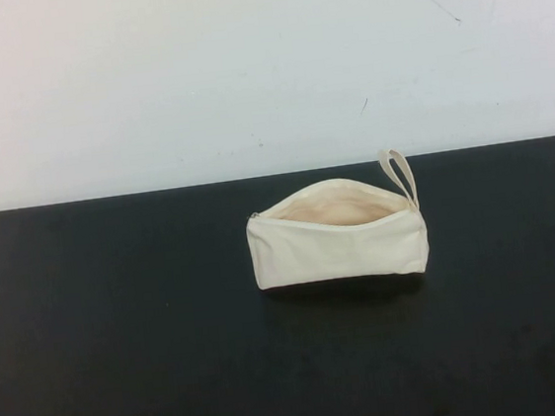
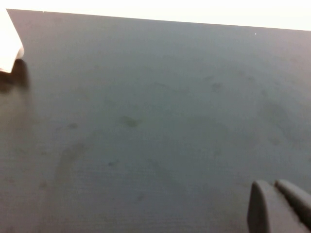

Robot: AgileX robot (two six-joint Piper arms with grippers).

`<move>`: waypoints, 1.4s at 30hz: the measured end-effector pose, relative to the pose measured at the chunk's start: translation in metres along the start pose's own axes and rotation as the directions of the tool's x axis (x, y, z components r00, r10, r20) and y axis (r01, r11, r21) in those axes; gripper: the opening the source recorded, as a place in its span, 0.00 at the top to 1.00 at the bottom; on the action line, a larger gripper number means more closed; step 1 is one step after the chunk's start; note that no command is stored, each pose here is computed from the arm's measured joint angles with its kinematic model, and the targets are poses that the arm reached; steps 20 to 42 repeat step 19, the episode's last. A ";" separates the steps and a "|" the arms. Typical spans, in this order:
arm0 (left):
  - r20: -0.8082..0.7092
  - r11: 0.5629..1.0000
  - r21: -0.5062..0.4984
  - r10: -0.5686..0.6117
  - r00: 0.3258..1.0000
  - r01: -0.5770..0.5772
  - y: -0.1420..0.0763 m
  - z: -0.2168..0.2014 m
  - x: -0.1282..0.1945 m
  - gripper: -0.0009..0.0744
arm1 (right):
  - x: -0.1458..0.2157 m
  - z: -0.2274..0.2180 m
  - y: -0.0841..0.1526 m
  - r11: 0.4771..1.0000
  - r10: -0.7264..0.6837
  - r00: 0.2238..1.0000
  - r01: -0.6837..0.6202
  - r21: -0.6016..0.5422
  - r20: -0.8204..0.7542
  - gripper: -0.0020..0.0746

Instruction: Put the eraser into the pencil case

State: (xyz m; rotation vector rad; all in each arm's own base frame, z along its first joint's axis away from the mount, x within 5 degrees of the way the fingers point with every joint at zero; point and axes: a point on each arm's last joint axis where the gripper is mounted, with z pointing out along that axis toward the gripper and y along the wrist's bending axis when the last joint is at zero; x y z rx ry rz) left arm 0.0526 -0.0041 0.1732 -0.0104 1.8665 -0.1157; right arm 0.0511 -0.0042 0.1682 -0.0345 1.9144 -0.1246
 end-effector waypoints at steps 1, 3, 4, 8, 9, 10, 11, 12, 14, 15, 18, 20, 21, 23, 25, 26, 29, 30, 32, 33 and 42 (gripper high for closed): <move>0.000 1.000 0.000 -0.008 1.000 0.008 0.000 0.000 0.000 0.99 | 0.000 0.000 0.000 1.000 0.000 1.000 0.000 0.000 0.000 0.98; 0.000 1.000 0.000 -0.012 1.000 0.012 0.000 0.000 0.000 0.99 | 0.000 0.000 0.000 1.000 0.000 1.000 0.000 0.000 0.000 0.98; 0.000 1.000 0.000 -0.012 1.000 0.012 0.000 0.000 0.000 0.99 | 0.000 0.000 0.000 1.000 0.000 1.000 0.000 0.000 0.000 0.98; 0.000 1.000 0.000 -0.012 1.000 0.012 0.000 0.000 0.000 0.99 | 0.000 0.000 0.000 1.000 0.000 1.000 0.000 0.000 0.000 0.98; 0.000 1.000 0.000 -0.013 1.000 0.013 0.000 0.000 0.000 0.99 | 0.000 0.000 0.000 1.000 0.000 1.000 0.000 0.000 0.000 0.98; 0.000 1.000 0.000 -0.013 1.000 0.013 0.000 0.000 0.000 0.99 | 0.000 0.000 0.000 1.000 0.000 1.000 0.000 0.000 0.000 0.98; 0.000 1.000 0.000 -0.013 1.000 0.013 0.000 0.000 0.000 0.99 | 0.000 0.000 0.000 1.000 0.000 1.000 0.000 0.000 0.000 0.98; 0.000 1.000 0.000 -0.013 1.000 0.013 0.000 0.000 0.000 0.99 | 0.000 0.000 0.000 1.000 0.000 1.000 0.000 0.000 0.000 0.98; 0.000 1.000 0.000 -0.011 1.000 0.011 0.000 0.000 0.000 0.99 | 0.000 0.000 0.000 1.000 0.000 1.000 0.000 0.000 0.000 0.98; 0.000 1.000 0.000 -0.011 1.000 0.011 0.000 0.000 0.000 0.99 | 0.000 0.000 0.000 1.000 0.000 1.000 0.000 0.000 0.000 0.98; 0.000 1.000 0.000 -0.005 1.000 0.005 0.000 0.000 0.000 0.99 | 0.000 0.000 0.000 1.000 0.000 1.000 0.000 0.000 0.000 0.98; 0.000 1.000 0.000 -0.004 1.000 0.004 0.000 0.000 0.000 0.99 | 0.000 0.000 0.000 1.000 0.000 1.000 0.000 0.000 0.000 0.98; 0.000 1.000 0.000 -0.004 1.000 0.004 0.000 0.000 0.000 0.99 | 0.000 0.000 0.000 1.000 0.000 1.000 0.000 0.000 0.000 0.98; 0.000 1.000 0.000 -0.004 1.000 0.004 0.000 0.000 0.000 0.99 | 0.000 0.000 0.000 1.000 0.000 1.000 0.000 0.000 0.000 0.98; 0.000 1.000 0.000 -0.004 1.000 0.004 0.000 0.000 0.000 0.99 | 0.000 0.000 0.000 1.000 0.000 1.000 0.000 0.000 0.000 0.98; 0.000 1.000 0.000 -0.004 1.000 0.004 0.000 0.000 0.000 0.99 | 0.000 0.000 0.000 1.000 0.000 1.000 0.000 0.000 0.000 0.98; 0.000 1.000 0.000 -0.004 1.000 0.004 0.000 0.000 0.000 0.99 | 0.000 0.000 0.000 1.000 0.000 1.000 0.000 0.000 0.000 0.98; 0.000 1.000 0.000 -0.004 1.000 0.004 0.000 0.000 0.000 0.99 | 0.000 0.000 0.000 1.000 0.000 1.000 0.000 0.000 0.000 0.98; 0.000 1.000 0.000 -0.004 1.000 0.004 0.000 0.000 0.000 0.99 | 0.000 0.000 0.000 1.000 0.000 1.000 0.000 0.000 0.000 0.98; 0.000 1.000 0.000 -0.004 1.000 0.004 0.000 0.000 0.000 0.99 | 0.000 0.000 0.000 1.000 0.000 1.000 0.000 0.000 0.000 0.98; 0.000 1.000 0.000 -0.004 1.000 0.004 0.000 0.000 0.000 0.99 | 0.000 0.000 0.000 1.000 0.000 1.000 0.000 0.000 0.000 0.98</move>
